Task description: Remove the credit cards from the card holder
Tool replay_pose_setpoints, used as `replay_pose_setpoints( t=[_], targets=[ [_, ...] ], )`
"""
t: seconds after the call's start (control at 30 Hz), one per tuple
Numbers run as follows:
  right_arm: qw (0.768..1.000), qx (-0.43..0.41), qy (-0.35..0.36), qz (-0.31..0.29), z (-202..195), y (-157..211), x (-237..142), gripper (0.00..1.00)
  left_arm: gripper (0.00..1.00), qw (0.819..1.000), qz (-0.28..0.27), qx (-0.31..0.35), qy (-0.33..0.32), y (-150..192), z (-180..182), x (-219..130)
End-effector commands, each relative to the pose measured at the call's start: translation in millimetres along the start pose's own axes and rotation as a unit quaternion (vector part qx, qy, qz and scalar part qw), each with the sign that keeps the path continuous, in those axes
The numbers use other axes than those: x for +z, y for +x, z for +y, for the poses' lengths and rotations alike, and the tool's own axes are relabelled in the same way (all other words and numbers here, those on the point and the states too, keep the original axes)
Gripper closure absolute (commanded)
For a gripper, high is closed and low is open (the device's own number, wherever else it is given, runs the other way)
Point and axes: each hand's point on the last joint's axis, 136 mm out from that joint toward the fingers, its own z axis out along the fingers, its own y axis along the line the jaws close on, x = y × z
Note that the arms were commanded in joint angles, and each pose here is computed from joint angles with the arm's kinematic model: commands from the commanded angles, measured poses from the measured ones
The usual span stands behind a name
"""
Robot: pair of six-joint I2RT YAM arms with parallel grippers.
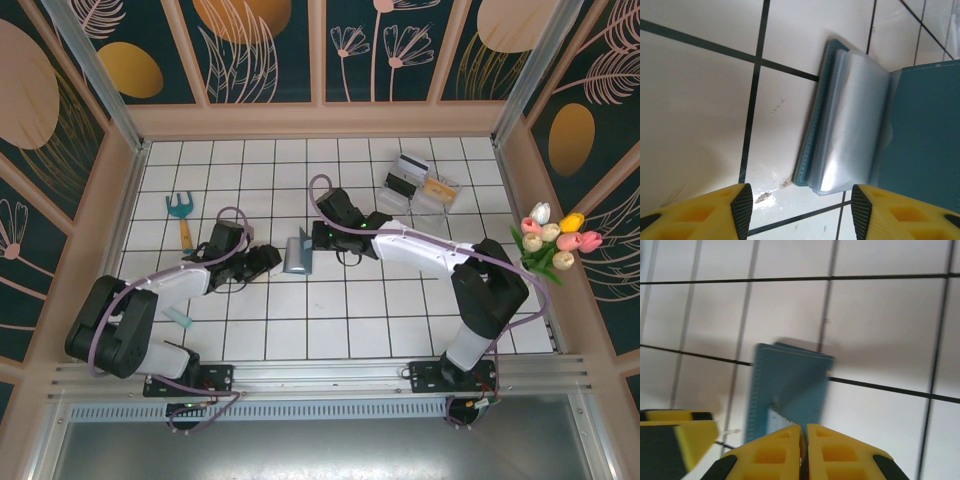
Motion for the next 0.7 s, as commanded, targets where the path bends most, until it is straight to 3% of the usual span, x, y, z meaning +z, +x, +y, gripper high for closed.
replay_pose_setpoints(
  t=[0.0,0.17,0.67],
  targets=[
    [0.997,0.017,0.069,0.012,-43.2,14.0,-0.2,0.89,0.45,1.000,-0.004,0.018,0.020,-10.5,-14.3,4.5],
    [0.995,0.037,0.088,0.021,-70.5,22.7,3.9,0.89,0.50,0.999,0.008,0.019,0.030,-11.5,-18.1,13.3],
    [0.995,0.038,0.089,0.033,-87.3,22.6,15.4,0.88,0.37,0.988,0.057,0.041,0.140,-4.0,-57.6,22.0]
  ],
)
